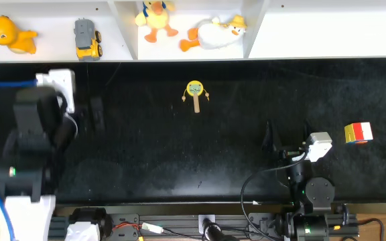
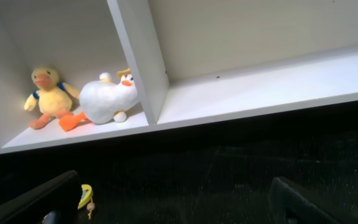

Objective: Store Toys

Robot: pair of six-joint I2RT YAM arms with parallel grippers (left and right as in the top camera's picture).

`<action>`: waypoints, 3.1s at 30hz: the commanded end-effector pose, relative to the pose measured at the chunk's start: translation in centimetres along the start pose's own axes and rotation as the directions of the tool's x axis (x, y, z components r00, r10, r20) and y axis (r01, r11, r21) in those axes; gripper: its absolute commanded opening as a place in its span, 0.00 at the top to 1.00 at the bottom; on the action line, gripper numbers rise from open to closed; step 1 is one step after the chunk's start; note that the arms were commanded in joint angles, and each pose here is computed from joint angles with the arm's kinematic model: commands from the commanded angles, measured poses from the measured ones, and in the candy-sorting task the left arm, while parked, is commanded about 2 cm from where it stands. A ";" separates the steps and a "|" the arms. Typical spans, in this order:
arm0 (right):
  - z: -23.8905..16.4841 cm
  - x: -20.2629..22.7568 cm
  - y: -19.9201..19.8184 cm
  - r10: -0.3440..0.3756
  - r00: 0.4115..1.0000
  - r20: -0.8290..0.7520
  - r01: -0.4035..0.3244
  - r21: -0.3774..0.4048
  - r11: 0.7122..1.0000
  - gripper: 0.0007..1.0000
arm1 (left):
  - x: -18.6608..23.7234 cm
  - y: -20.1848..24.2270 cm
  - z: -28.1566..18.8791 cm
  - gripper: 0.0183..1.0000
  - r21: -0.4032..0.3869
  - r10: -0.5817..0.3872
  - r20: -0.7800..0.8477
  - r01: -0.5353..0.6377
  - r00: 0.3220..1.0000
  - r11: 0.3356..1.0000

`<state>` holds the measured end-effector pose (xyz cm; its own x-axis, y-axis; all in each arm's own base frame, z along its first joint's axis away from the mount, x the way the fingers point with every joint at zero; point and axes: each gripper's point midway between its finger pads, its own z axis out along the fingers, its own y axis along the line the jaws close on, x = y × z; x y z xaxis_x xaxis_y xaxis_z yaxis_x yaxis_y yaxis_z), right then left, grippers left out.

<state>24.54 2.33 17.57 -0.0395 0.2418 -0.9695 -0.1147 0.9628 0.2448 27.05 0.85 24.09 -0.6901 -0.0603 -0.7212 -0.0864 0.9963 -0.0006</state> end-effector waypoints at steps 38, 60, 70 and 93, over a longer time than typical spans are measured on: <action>0.0 0.3 -0.1 0.003 1.000 0.004 -0.003 0.002 1.000 0.00 | 3.8 2.5 1.9 0.00 -0.037 -0.074 0.448 0.101 0.891 0.994; 0.0 0.3 -0.1 0.003 1.000 0.004 -0.003 0.002 1.000 0.01 | 7.6 3.0 3.9 0.00 -0.021 -0.077 0.647 0.118 0.759 0.993; 0.0 0.3 -0.1 0.003 1.000 0.003 -0.003 0.002 1.000 0.01 | 7.7 2.7 4.0 0.00 -0.009 -0.078 0.642 0.108 0.763 0.994; 0.0 0.3 -0.1 0.003 1.000 0.004 -0.003 0.002 1.000 0.00 | 7.7 2.7 3.9 0.00 -0.009 -0.078 0.642 0.109 0.762 0.994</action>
<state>24.54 2.33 17.58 -0.0391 0.2415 -0.9696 -0.1148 0.9629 0.2444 24.39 3.19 15.73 -0.0678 -0.0800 -0.9945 -0.1645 0.9840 -0.0679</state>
